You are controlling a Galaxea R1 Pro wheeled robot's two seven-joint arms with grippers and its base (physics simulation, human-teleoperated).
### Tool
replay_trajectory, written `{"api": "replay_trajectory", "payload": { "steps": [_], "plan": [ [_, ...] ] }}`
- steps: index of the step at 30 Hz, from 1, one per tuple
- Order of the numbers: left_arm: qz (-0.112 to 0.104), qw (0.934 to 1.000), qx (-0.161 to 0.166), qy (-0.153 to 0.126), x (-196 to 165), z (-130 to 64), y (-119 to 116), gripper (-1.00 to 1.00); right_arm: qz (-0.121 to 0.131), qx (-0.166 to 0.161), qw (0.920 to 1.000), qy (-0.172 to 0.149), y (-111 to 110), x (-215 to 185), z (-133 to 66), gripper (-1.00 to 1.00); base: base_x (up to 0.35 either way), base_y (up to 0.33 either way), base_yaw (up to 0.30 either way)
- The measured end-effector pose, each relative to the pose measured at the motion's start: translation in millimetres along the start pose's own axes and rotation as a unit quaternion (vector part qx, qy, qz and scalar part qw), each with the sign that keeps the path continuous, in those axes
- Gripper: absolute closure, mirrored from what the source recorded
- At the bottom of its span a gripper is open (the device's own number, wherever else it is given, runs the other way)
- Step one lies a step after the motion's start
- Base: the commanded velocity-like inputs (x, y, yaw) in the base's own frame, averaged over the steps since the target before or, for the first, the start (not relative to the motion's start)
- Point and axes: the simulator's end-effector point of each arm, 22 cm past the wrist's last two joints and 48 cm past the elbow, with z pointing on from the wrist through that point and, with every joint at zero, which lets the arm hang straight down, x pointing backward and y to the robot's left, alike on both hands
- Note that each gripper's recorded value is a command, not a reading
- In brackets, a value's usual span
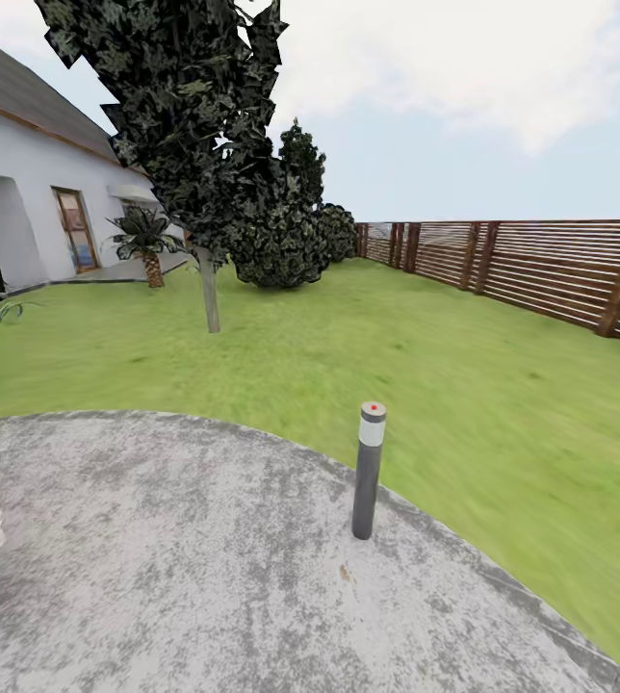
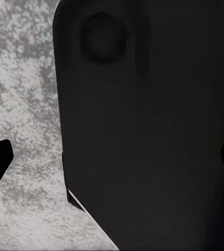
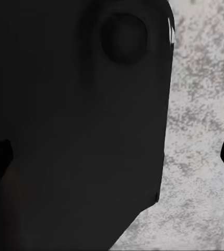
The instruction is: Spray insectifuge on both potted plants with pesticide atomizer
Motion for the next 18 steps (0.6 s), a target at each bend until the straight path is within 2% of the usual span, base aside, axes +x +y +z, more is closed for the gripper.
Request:
{"api": "replay_trajectory", "payload": {
  "steps": [3, 7, 12, 18],
  "plan": [
    [0.0, 0.9999, -0.002, -0.01, -6, -0.1, 1, -1.0, -0.001, -0.005, 0.9997, -0.023, 11, -22, -0.4, -1.0, 0.0, 0.0, 0.0],
    [0.0, 1.0, -0.002, -0.009, -5, 0.0, 0, -1.0, -0.001, -0.005, 0.9996, -0.029, 10, -27, -0.7, -1.0, 0.0, 0.0, 0.0],
    [0.0, 0.9997, -0.002, -0.023, -12, -0.2, 0, -1.0, -0.001, 0.003, 0.9984, -0.057, -2, -47, -2.1, -1.0, 0.0, 0.0, 0.0],
    [0.0, 0.999, -0.005, -0.043, -26, -0.9, 6, -1.0, -0.001, 0.02, 0.9957, -0.091, -28, -71, -5.6, -1.0, 0.0, 0.0, 0.0]
  ]
}}
